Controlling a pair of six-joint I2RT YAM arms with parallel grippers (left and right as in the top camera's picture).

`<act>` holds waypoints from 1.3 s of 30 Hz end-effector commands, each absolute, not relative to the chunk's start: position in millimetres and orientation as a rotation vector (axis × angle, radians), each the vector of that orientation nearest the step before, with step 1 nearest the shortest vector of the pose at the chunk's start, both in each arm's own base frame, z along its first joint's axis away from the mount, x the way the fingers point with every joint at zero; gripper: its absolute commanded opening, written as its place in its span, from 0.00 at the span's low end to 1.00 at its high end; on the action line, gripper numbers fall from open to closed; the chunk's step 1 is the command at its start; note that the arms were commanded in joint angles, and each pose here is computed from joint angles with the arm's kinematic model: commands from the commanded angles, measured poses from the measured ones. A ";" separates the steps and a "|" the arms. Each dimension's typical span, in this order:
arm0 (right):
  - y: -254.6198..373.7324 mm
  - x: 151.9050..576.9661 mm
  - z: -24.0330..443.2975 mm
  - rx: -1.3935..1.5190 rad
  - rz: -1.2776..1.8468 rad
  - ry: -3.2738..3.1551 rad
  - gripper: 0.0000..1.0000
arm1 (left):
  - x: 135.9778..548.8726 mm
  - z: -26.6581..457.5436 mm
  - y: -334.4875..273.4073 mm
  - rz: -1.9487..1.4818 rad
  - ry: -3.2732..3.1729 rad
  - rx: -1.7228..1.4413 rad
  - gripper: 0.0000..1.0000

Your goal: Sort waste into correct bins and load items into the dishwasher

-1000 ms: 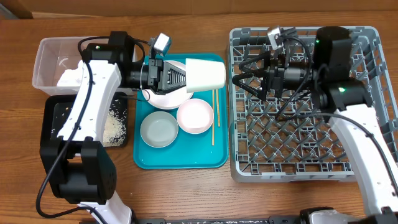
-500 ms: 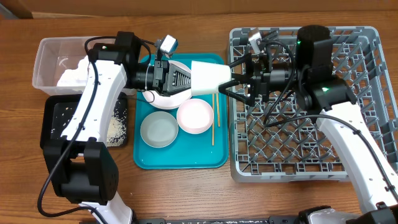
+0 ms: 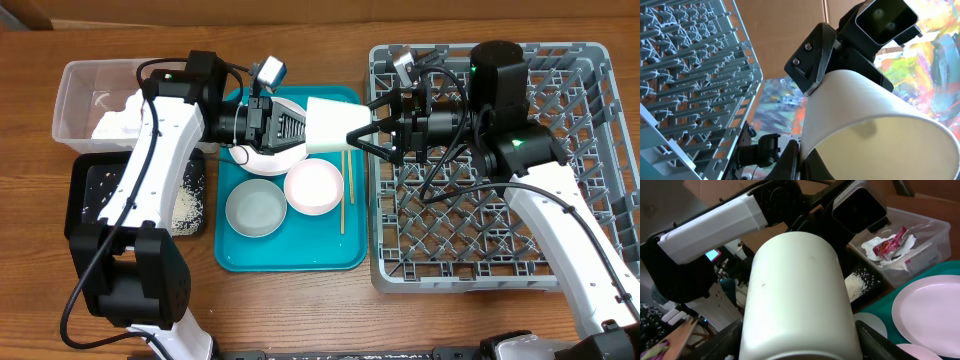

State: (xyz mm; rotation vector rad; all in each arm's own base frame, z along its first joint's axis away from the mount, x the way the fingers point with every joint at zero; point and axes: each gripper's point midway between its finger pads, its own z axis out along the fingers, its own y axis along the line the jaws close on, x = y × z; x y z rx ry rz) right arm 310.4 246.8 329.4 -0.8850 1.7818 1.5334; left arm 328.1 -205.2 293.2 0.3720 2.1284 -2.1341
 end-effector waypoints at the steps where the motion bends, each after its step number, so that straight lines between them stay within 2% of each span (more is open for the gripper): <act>1: 250.1 308.1 337.5 -0.921 1.531 1.743 0.62 | 329.6 298.8 -207.7 -2.142 2.087 0.407 0.09; 5: 250.1 308.2 337.6 -0.922 1.530 1.741 0.61 | 329.6 298.7 -207.7 -2.141 2.087 0.407 0.18; 10: 249.7 309.0 337.4 -0.914 1.530 1.747 0.57 | 329.7 298.5 -207.6 -2.139 2.088 0.408 0.47; 12: 249.2 314.3 335.0 -0.870 1.517 1.784 0.56 | 330.5 297.1 -206.8 -2.128 2.095 0.409 0.52; 22: 208.3 339.8 313.5 -0.632 1.459 1.960 0.57 | 349.0 281.9 -173.8 -1.984 2.164 0.317 0.61; 29: 153.2 353.6 271.3 -0.261 1.273 2.247 0.57 | 362.9 228.3 -140.3 -1.585 2.447 0.303 0.63; 34: 127.2 331.0 240.4 0.014 1.016 2.504 0.57 | 373.8 181.0 -109.9 -1.161 2.706 0.253 0.67; 39: 103.2 300.4 232.4 0.241 0.765 2.625 0.57 | 381.4 162.8 -88.5 -0.938 2.802 0.174 0.66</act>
